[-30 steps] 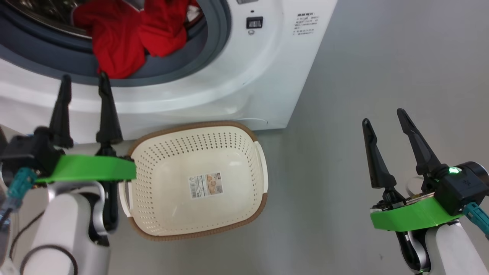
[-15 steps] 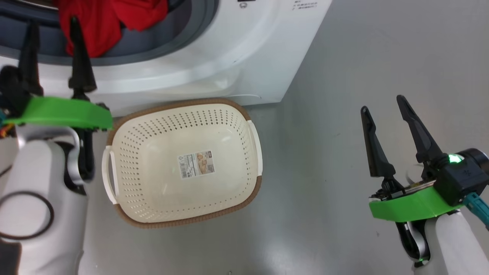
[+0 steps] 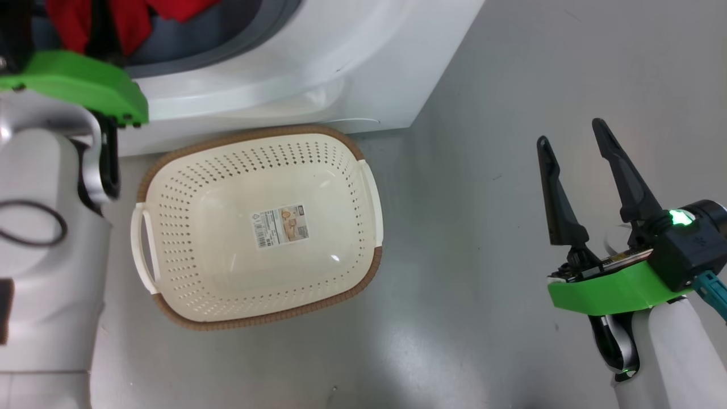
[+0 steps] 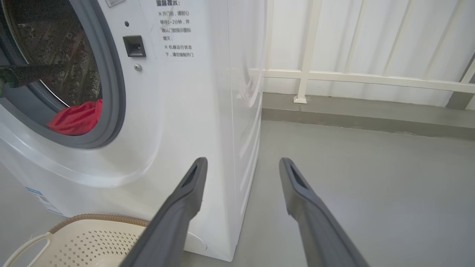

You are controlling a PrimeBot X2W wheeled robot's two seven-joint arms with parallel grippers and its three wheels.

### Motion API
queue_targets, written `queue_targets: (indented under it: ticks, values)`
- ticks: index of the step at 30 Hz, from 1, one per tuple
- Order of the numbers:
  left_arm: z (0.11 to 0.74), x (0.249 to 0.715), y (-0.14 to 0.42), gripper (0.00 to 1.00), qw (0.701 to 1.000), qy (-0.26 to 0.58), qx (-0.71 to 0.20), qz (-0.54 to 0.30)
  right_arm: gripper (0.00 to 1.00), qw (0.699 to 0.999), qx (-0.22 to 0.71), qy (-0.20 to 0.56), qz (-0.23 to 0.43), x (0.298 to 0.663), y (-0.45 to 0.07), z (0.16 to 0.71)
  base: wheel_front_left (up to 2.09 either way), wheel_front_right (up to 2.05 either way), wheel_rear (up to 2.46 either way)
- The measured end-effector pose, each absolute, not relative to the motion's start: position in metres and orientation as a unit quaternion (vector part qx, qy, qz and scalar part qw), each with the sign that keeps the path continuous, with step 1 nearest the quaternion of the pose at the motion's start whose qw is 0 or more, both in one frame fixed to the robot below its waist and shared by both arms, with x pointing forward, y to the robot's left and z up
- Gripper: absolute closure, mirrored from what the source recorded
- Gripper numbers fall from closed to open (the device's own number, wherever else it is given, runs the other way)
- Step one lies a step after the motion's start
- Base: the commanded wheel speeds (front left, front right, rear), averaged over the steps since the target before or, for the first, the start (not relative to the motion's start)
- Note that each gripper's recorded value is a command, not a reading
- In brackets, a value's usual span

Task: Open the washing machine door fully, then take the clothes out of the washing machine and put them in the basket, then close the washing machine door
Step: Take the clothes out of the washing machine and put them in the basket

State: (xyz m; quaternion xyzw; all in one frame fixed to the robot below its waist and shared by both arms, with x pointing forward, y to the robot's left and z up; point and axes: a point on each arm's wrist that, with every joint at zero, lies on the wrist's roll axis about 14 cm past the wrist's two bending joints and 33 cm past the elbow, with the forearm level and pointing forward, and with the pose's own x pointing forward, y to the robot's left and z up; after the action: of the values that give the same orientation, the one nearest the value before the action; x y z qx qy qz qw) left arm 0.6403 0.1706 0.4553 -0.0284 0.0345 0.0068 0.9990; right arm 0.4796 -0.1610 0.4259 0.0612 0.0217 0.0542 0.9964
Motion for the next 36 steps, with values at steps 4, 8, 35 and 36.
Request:
queue_targets:
  ticks: [4, 8, 35, 36]
  values:
    - [0.439, 0.65, 0.171, 0.0, 0.997, 0.078, -0.005, 0.007, 0.0, 0.996, 0.061, 0.032, 0.055, 0.478, -0.161, 0.419, 0.0, 0.0, 0.0]
    - [0.417, 0.654, 0.17, 0.0, 0.992, 0.128, 0.004, 0.007, 0.0, 0.997, 0.061, 0.029, 0.047, 0.481, -0.167, 0.42, 0.0, 0.0, 0.0]
    - [0.347, 0.656, 0.178, 1.0, 0.954, 0.296, 0.035, 0.026, 0.0, 0.996, 0.062, 0.051, 0.029, 0.473, -0.181, 0.408, 0.0, 0.0, 0.0]
    - [0.348, 0.656, 0.178, 1.0, 0.955, 0.292, 0.035, 0.027, 0.0, 0.996, 0.062, 0.051, 0.029, 0.473, -0.181, 0.408, 0.0, 0.0, 0.0]
